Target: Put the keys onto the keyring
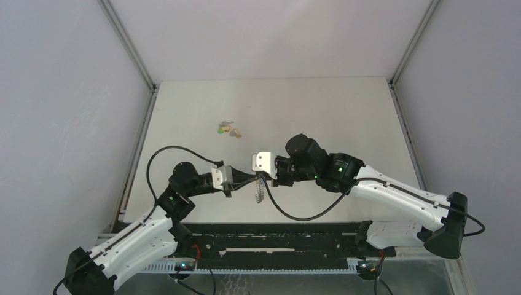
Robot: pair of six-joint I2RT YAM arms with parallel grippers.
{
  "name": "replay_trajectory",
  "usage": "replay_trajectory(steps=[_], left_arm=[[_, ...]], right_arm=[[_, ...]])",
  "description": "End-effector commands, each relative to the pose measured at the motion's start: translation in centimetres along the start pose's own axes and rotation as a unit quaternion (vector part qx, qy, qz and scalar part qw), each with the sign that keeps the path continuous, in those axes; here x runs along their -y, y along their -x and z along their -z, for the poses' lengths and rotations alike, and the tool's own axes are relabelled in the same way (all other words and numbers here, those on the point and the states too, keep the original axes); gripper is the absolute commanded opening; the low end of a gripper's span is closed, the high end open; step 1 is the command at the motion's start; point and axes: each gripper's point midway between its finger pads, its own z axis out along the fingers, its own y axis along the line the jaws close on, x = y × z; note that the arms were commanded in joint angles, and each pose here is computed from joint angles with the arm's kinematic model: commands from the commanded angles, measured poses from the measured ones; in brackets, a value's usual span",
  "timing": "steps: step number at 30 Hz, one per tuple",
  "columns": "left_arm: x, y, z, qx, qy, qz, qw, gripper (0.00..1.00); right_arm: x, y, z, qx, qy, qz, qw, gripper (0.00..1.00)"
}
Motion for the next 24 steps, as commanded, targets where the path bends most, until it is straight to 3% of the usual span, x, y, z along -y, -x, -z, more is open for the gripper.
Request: replay_trajectory(steps=[1,24], left_arm=[[-0.4,3.1,-0.4,0.029,-0.007,-0.027,0.999,0.00],[-1.7,3.6,-0.4,0.030,0.033,-0.008,0.999,0.00]], right_arm=[[0.5,2.4,0.7,0.041,-0.016,0.017,0.999,0.00],[-0.1,1.3,0.1,-0.001,-0.016,0.037,0.999,0.00]])
